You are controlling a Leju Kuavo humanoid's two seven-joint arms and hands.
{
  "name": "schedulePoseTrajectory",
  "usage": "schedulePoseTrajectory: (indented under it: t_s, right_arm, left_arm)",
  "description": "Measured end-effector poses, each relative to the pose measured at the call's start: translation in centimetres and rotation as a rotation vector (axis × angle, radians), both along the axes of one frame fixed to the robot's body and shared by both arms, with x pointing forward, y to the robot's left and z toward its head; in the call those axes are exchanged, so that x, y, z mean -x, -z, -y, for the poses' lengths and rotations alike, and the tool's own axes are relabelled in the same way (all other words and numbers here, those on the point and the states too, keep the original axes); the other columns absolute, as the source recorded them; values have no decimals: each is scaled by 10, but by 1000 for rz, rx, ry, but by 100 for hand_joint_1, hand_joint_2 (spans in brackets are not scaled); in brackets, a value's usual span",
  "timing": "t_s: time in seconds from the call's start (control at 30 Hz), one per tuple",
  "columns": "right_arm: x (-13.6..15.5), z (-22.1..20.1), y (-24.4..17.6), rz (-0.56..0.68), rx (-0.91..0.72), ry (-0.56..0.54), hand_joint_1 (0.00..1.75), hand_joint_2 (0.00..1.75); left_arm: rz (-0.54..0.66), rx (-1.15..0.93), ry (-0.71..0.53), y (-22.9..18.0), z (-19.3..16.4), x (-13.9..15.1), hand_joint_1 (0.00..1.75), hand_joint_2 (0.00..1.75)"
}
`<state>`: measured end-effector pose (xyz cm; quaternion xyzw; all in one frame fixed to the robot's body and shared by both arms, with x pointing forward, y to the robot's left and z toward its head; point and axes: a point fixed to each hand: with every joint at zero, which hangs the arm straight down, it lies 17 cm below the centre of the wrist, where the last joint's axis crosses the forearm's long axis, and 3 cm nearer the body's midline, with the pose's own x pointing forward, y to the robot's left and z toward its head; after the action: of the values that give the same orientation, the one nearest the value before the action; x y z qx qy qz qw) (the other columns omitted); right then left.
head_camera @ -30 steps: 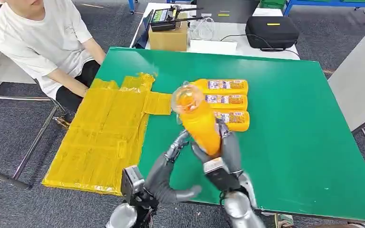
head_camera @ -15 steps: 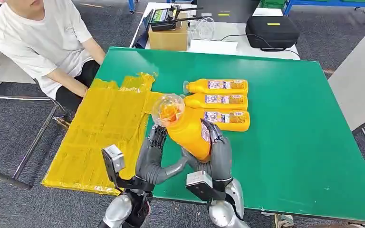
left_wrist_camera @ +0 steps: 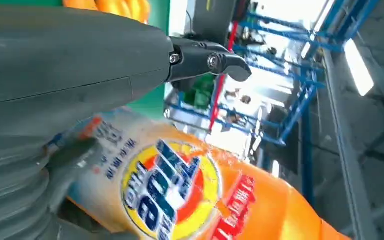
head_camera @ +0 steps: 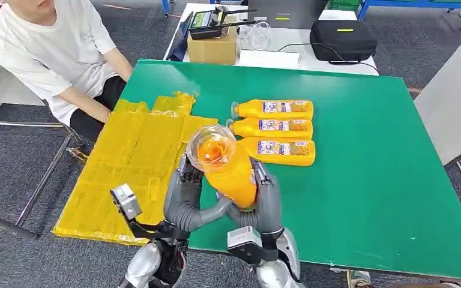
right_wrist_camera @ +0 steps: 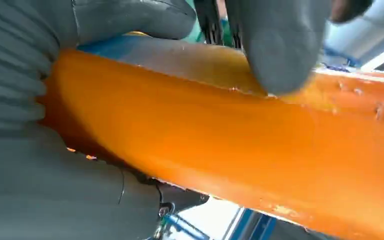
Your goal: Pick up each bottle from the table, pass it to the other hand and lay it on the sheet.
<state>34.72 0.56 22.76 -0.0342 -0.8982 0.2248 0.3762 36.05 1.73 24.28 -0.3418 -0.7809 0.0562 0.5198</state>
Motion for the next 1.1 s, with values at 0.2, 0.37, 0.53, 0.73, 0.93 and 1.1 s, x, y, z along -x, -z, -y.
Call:
schedulePoseTrajectory:
  t_s: [0.2,0.37,0.53,0.73,0.93,1.1]
  right_arm:
    - [1,-7,11,-30,36,-27,175,175]
    - [1,-16,36,-106,114,-66,175,175]
    - [2,-16,44,-80,190,-58,175,175]
    - [1,-14,45,-73,203,-53,175,175]
    - [0,-13,46,-70,214,-48,175,175]
    - [-1,-8,53,-59,261,-21,175,175]
  left_arm:
    - [-7,-6,14,1,1,1,0,175]
    - [53,-51,63,-3,10,11,0,175]
    - [76,-140,71,5,16,15,0,175]
    - [72,-148,72,7,16,16,0,175]
    - [61,-158,73,10,17,15,0,175]
    - [-99,-234,71,43,18,0,175,175]
